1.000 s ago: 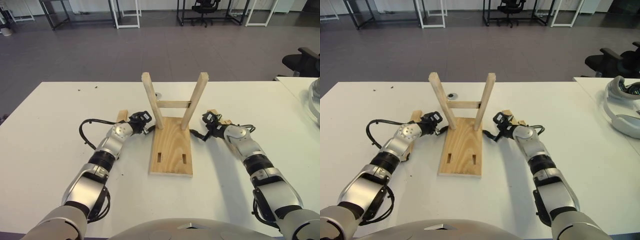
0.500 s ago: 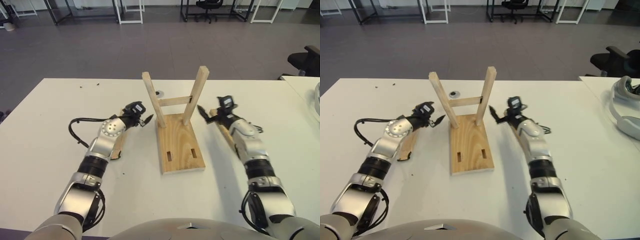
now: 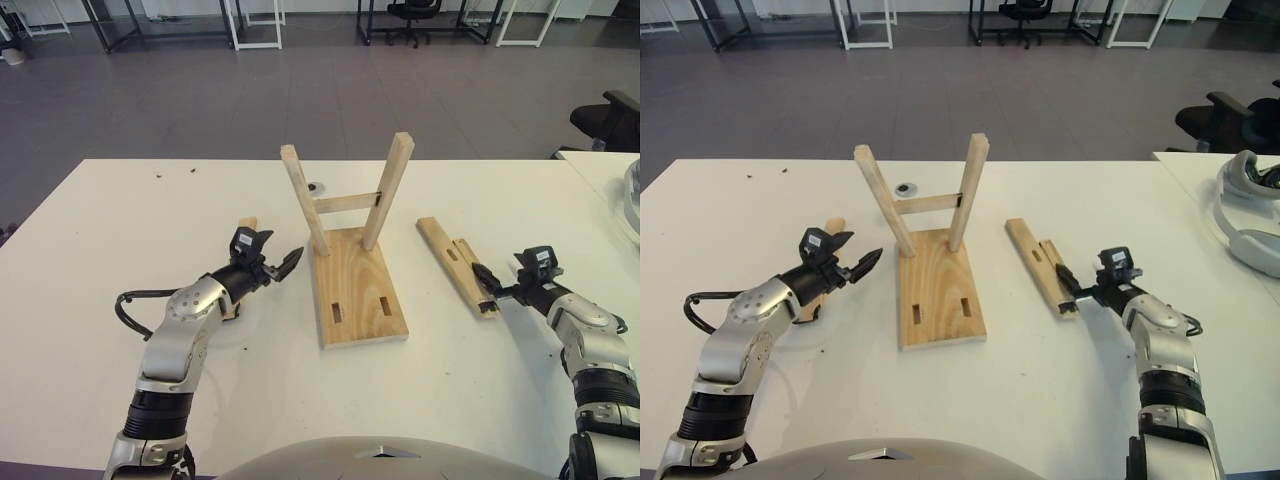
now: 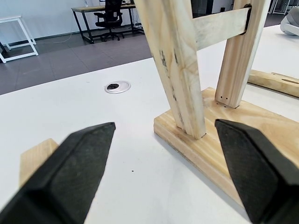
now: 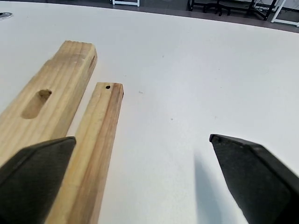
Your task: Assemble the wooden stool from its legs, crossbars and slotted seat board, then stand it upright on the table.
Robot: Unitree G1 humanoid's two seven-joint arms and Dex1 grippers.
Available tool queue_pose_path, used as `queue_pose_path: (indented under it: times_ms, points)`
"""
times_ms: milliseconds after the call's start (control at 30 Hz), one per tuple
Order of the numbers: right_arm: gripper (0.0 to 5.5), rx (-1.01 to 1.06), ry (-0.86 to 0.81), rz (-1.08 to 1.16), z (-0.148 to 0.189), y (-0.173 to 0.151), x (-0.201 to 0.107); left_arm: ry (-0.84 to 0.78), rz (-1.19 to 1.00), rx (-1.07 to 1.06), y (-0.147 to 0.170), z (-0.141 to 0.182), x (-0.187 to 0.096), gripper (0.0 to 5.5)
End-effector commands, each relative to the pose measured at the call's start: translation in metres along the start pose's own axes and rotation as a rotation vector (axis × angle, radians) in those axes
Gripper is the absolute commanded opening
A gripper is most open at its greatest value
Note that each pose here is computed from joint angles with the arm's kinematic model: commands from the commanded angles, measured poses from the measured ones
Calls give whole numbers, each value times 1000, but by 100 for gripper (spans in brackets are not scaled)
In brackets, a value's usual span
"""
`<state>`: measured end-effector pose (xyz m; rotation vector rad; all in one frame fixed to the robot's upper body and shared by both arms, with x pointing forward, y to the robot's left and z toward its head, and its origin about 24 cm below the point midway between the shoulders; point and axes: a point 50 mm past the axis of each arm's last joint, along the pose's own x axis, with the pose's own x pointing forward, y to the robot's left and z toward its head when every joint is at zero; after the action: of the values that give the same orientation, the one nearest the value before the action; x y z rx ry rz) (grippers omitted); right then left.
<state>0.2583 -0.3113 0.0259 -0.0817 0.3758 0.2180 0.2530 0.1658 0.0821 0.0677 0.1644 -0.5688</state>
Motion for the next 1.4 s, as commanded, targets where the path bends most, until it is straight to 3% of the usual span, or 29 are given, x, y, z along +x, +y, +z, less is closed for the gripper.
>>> queue_pose_path:
  times_ms: [33, 300, 800, 1133, 1200, 1300, 1333, 1400]
  points:
    - [536, -23, 29, 21, -7, 7, 1, 23, 0, 7, 0, -1, 1, 394]
    - [536, 36, 36, 27, -22, 23, -1, 28, -20, 15, -4, 0, 2, 394]
    - [301, 70, 207, 60, -48, 24, -10, -54, -63, -25, -21, 21, 11, 394]
    - [137, 77, 233, -4, -51, 21, -7, -297, -200, -342, -44, 73, 21, 394]
    - [132, 22, 138, -67, -31, 15, -1, -338, -203, -415, -42, 83, 23, 394]
    - [132, -62, -313, -333, 65, -11, 1, -451, -269, -505, -40, 112, 25, 394]
    - [132, -139, -453, -343, 100, -4, -2, -491, -303, -536, -40, 124, 25, 394]
    - [132, -381, -709, -175, 160, 50, -4, -581, -368, -614, -36, 150, 23, 394]
